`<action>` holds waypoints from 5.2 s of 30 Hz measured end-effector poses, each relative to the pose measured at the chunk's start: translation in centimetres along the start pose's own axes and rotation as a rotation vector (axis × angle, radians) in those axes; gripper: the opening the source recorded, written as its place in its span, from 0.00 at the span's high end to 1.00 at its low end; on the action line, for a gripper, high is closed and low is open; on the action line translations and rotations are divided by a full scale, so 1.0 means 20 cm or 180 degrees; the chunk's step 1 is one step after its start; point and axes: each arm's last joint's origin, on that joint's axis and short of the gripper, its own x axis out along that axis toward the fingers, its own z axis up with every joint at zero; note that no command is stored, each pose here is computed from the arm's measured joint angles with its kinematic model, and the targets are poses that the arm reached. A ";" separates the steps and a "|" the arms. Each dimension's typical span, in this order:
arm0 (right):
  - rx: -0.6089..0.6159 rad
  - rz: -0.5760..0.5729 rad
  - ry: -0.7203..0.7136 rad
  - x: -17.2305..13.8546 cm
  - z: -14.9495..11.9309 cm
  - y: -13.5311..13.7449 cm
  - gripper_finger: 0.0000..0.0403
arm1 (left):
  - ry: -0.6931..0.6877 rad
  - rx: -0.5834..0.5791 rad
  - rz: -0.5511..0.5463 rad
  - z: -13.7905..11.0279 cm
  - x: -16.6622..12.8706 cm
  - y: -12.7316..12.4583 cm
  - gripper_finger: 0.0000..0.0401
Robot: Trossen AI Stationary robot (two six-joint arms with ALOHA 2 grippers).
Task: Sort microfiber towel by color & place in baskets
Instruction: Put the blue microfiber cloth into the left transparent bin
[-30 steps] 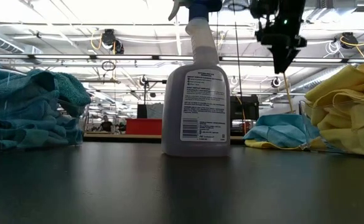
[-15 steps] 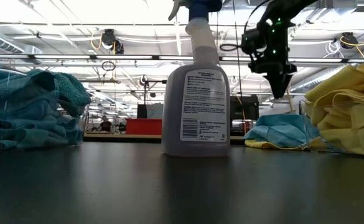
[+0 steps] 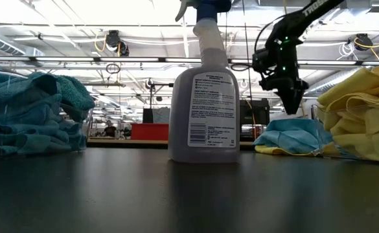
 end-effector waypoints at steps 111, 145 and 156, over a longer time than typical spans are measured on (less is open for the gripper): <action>-0.1722 0.3180 -0.4386 -1.59 -0.42 0.47 1.00 | -0.1191 0.0613 0.1695 0.18 0.06 0.65 0.16; -0.1907 0.2356 -0.3127 -1.34 -0.40 0.61 0.90 | -0.1447 0.1378 0.0492 0.48 -0.42 0.25 0.98; -0.1925 0.2228 -0.2937 -1.28 -0.33 0.64 0.61 | -0.0940 0.1321 -0.0132 0.43 -0.49 0.17 0.98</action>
